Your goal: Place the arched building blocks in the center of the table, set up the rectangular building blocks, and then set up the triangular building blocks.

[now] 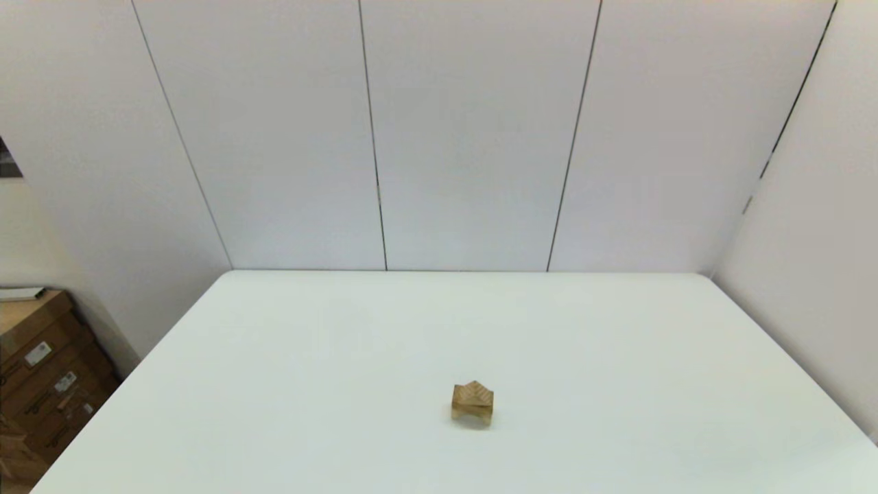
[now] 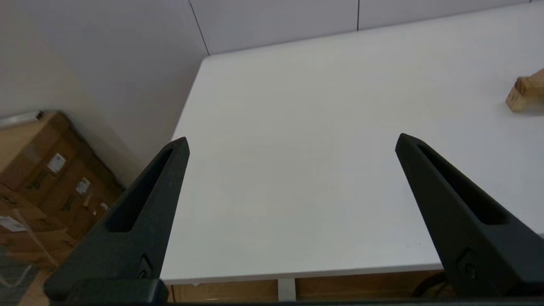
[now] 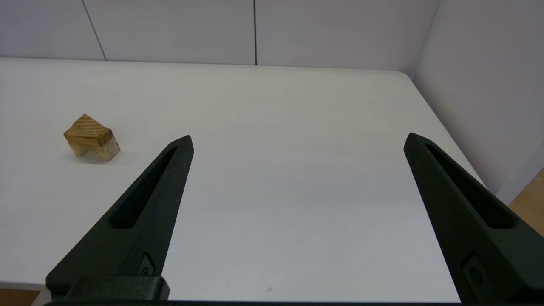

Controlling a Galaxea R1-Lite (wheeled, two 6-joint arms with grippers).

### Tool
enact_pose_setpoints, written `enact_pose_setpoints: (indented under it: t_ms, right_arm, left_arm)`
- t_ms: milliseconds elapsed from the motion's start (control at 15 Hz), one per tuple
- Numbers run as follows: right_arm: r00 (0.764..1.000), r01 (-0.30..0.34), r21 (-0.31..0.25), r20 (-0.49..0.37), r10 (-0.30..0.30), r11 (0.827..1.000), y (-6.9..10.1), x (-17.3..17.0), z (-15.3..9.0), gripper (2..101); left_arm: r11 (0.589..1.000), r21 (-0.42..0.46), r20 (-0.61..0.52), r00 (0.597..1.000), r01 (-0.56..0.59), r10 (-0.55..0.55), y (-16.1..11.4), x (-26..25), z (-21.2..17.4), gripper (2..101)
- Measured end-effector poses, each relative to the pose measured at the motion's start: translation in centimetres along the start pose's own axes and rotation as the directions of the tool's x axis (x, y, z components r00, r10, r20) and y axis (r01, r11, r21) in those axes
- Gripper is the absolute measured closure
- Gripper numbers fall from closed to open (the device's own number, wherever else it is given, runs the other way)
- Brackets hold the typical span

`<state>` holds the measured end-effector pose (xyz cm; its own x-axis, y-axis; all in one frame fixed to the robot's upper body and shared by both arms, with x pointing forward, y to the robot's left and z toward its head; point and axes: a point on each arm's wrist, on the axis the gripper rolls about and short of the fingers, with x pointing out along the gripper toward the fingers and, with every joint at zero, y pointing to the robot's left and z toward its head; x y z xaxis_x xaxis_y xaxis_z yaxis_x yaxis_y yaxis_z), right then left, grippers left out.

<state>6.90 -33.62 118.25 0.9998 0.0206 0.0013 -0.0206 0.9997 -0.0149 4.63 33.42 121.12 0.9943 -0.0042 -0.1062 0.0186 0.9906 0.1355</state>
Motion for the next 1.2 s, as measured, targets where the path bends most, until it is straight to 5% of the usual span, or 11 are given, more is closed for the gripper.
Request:
enact_pose_setpoints:
  t_ms: [1200]
  right_arm:
    - [1.0,0.0,0.0,0.0,0.0,1.0,0.0,0.0,0.0,4.3]
  left_arm:
    - [0.998,-0.044,0.107,0.994,0.037,-0.033,-0.5,2.6,-2.6,5.4]
